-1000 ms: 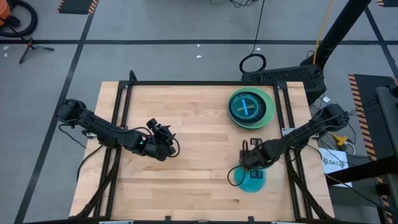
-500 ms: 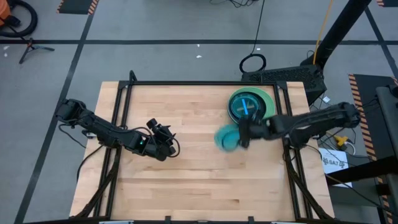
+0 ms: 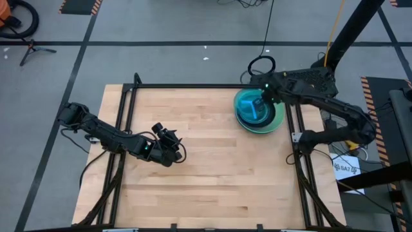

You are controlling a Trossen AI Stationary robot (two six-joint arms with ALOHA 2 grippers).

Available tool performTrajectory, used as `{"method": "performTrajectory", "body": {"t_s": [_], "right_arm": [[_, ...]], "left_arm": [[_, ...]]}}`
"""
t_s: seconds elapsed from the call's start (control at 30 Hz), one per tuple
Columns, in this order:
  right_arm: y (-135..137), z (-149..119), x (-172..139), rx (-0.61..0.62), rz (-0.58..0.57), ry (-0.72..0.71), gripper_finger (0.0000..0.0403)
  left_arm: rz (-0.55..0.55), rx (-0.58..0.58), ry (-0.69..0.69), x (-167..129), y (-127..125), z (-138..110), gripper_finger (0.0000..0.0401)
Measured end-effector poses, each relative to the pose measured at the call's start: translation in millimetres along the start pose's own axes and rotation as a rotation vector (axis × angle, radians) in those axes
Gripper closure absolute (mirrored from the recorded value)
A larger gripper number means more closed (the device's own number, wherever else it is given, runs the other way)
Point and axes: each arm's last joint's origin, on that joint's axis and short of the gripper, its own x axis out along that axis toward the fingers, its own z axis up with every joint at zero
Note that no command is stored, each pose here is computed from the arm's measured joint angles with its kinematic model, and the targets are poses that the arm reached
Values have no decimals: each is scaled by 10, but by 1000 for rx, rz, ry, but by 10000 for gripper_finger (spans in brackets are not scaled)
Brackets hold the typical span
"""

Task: Stack plastic plates
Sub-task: Stack the transparent blue plate on the transparent blue plate, then return to Home Position

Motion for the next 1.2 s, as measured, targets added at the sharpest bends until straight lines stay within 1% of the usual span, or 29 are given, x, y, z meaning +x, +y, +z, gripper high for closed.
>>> {"method": "performTrajectory", "body": {"t_s": [0.13, 0.4, 0.57, 0.63, 0.73, 0.83, 0.93, 1.03, 1.13, 1.2], "right_arm": [[-135, 21, 62, 43, 36, 36, 384], [-217, 3, 172, 65, -1, 118, 324], [-201, 18, 183, 77, 2, 107, 295], [-159, 26, 171, 79, 14, 89, 290], [-49, 41, 136, 51, 47, 49, 290], [146, 20, 151, 5, 110, -38, 295], [382, -98, 214, -71, 197, -148, 300], [623, -333, 320, -173, 302, -237, 304], [834, -602, 418, -244, 467, -349, 305], [924, -779, 454, -283, 572, -424, 305]], "left_arm": [[0, -1, 0, 0, 0, 0, 187], [0, -2, 0, 0, 0, 0, 187], [0, -16, 0, 0, 0, 0, 187], [0, -19, 0, 0, 0, 0, 187], [0, -22, 0, 0, 0, 0, 187], [0, -27, 0, 0, 0, 0, 187], [0, -28, 0, 0, 0, 0, 187], [0, -28, 0, 0, 0, 0, 187], [0, -28, 0, 0, 0, 1, 187], [0, -27, -1, 0, -1, 2, 187]]}}
